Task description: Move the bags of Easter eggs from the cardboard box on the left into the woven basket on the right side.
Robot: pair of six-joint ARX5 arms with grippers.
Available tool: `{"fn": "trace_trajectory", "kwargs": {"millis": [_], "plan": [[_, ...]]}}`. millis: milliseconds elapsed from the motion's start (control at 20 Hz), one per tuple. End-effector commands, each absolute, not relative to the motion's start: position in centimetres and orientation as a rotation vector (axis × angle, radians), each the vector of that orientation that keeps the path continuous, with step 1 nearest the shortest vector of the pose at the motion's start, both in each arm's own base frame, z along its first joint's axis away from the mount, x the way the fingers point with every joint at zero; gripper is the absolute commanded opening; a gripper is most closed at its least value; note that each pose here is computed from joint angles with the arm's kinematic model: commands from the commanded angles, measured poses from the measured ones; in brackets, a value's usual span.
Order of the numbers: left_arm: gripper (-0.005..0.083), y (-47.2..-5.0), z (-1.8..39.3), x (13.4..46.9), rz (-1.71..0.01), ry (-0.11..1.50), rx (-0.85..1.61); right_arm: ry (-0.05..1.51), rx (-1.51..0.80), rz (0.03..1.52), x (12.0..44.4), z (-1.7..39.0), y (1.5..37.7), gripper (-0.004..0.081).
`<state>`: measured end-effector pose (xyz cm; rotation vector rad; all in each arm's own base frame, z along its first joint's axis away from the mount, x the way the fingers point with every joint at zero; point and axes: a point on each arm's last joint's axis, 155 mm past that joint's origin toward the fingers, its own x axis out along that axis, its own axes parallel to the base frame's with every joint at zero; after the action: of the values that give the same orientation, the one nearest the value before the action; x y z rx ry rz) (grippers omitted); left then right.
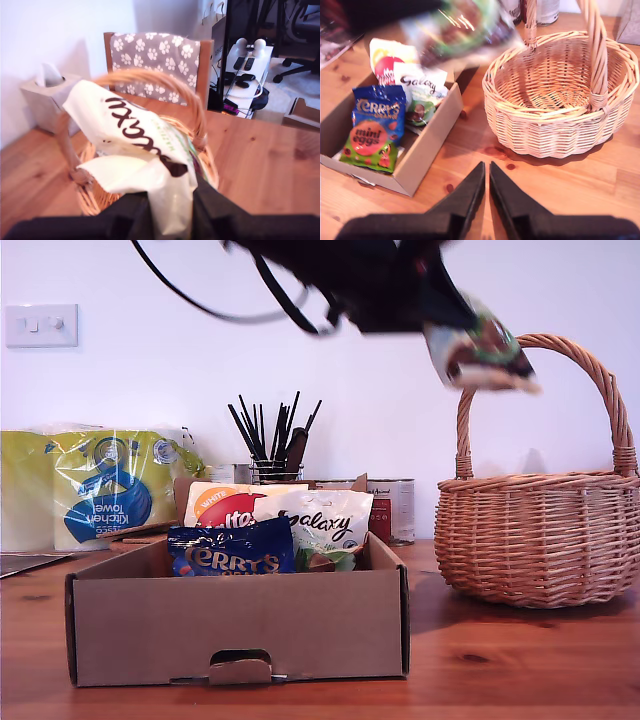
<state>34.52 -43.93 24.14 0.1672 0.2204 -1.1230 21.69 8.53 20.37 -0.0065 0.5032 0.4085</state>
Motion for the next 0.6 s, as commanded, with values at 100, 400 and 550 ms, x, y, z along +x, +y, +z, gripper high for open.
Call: {"fn": "trace_trajectory", "kwargs": {"millis": [100, 400, 550], "plan": [[-0.0024, -46.3, 22.3, 36.4, -1.123, 0.217, 0.164, 0.487, 0.014, 0.405, 21.1, 21.2, 8.5, -0.0013], [-0.0024, -49.6, 20.8, 39.1, -1.128, 0.234, 0.17, 0.485, 0.017, 0.399, 20.9, 21.2, 8.3, -0.0013], [-0.0024, -50.6, 19.9, 39.8, -1.13, 0.251, 0.175, 0.483, 0.015, 0.39, 21.0, 21.2, 8.2, -0.0013]]}}
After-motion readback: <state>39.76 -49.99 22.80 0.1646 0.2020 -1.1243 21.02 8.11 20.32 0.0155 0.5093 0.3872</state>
